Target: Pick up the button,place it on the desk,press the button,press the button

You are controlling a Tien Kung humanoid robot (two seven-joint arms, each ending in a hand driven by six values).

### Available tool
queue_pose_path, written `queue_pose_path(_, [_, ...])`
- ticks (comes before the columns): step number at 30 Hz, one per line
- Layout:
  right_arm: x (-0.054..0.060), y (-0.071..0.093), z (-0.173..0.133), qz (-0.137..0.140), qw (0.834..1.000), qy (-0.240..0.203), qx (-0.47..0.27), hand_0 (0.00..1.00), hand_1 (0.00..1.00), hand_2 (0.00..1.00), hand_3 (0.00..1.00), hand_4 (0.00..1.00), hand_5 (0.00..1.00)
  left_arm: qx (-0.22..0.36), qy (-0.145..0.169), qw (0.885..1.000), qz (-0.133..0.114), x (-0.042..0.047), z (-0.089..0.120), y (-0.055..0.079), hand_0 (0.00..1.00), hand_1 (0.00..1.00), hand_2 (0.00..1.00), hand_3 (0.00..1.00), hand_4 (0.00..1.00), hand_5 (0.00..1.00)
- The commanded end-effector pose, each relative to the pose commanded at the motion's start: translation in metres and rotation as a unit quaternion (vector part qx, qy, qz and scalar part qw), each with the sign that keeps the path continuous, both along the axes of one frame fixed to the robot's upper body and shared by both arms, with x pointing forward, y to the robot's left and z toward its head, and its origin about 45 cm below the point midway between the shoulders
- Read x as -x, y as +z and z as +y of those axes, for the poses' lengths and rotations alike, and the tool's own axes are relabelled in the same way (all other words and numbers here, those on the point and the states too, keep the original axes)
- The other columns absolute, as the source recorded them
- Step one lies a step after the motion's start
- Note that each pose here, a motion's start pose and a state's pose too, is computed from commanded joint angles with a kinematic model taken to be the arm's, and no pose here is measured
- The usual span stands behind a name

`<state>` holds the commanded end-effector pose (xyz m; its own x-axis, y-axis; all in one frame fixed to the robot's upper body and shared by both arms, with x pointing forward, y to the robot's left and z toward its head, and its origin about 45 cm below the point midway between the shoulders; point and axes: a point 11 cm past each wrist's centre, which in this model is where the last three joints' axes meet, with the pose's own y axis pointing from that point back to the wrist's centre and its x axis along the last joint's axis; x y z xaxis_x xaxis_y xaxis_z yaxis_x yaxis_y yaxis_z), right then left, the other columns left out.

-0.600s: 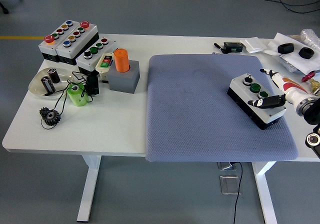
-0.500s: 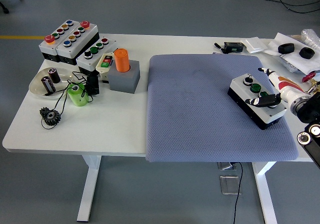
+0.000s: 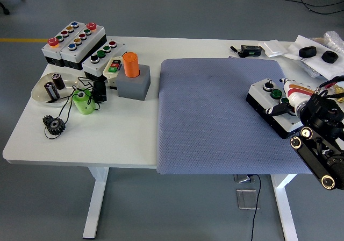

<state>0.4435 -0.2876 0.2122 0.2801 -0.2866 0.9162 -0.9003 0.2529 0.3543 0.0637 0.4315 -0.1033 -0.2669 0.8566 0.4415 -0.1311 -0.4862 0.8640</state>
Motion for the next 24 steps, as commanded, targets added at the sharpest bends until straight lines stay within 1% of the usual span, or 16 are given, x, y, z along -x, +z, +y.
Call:
queue_pose_path(2, [-0.002, -0.001, -0.001, 0.003, 1.000, -0.005, 0.001, 0.950, 0.913, 0.989, 0.998, 0.944, 0.280, 0.000, 0.000, 1.000, 0.000, 0.0000, 0.000, 0.000, 0.652, 0.710, 0.706, 0.497, 0.329, 0.998])
queue_pose_path(3, [-0.002, -0.002, -0.002, 0.004, 1.000, -0.006, 0.002, 0.749, 0.746, 0.832, 0.998, 0.940, 0.274, 0.000, 0.000, 1.000, 0.000, 0.0000, 0.000, 0.000, 0.653, 0.710, 0.706, 0.497, 0.329, 0.998])
queue_pose_path(8, [-0.004, -0.006, -0.007, 0.004, 1.000, -0.017, 0.008, 0.749, 0.746, 0.832, 0.998, 0.940, 0.274, -0.001, -0.002, 1.000, 0.001, 0.0001, 0.000, 0.000, 0.653, 0.710, 0.706, 0.497, 0.329, 0.998])
queue_pose_path(9, [-0.004, -0.006, -0.008, 0.003, 1.000, -0.019, 0.011, 0.586, 0.557, 0.600, 0.951, 0.941, 0.288, -0.001, -0.002, 1.000, 0.001, 0.0004, 0.000, 0.000, 0.653, 0.710, 0.705, 0.495, 0.330, 0.998])
queue_pose_path(14, [-0.004, -0.009, -0.014, 0.002, 0.999, -0.026, 0.027, 0.586, 0.557, 0.600, 0.951, 0.941, 0.288, -0.001, -0.004, 1.000, 0.003, 0.0012, 0.000, 0.000, 0.653, 0.710, 0.705, 0.495, 0.330, 0.998])
queue_pose_path(15, [-0.004, -0.010, -0.014, 0.003, 0.999, -0.026, 0.030, 0.460, 0.419, 0.480, 0.801, 0.939, 0.283, -0.001, -0.004, 1.000, 0.003, 0.0015, 0.000, 0.000, 0.654, 0.712, 0.707, 0.495, 0.331, 0.998])
queue_pose_path(20, [-0.004, -0.013, -0.018, 0.012, 0.998, -0.024, 0.050, 0.460, 0.419, 0.480, 0.801, 0.939, 0.283, -0.001, -0.005, 1.000, 0.006, 0.0027, 0.000, 0.000, 0.654, 0.712, 0.707, 0.495, 0.331, 0.998])
queue_pose_path(21, [-0.004, -0.014, -0.018, 0.012, 0.998, -0.023, 0.051, 0.349, 0.291, 0.387, 0.661, 0.929, 0.268, -0.001, -0.005, 1.000, 0.006, 0.0028, 0.000, 0.000, 0.655, 0.712, 0.707, 0.496, 0.330, 0.998])
queue_pose_path(24, [-0.003, -0.016, -0.018, 0.023, 0.997, -0.016, 0.070, 0.349, 0.291, 0.387, 0.661, 0.929, 0.268, -0.002, -0.006, 1.000, 0.007, 0.0034, 0.000, 0.000, 0.655, 0.712, 0.707, 0.496, 0.330, 0.998])
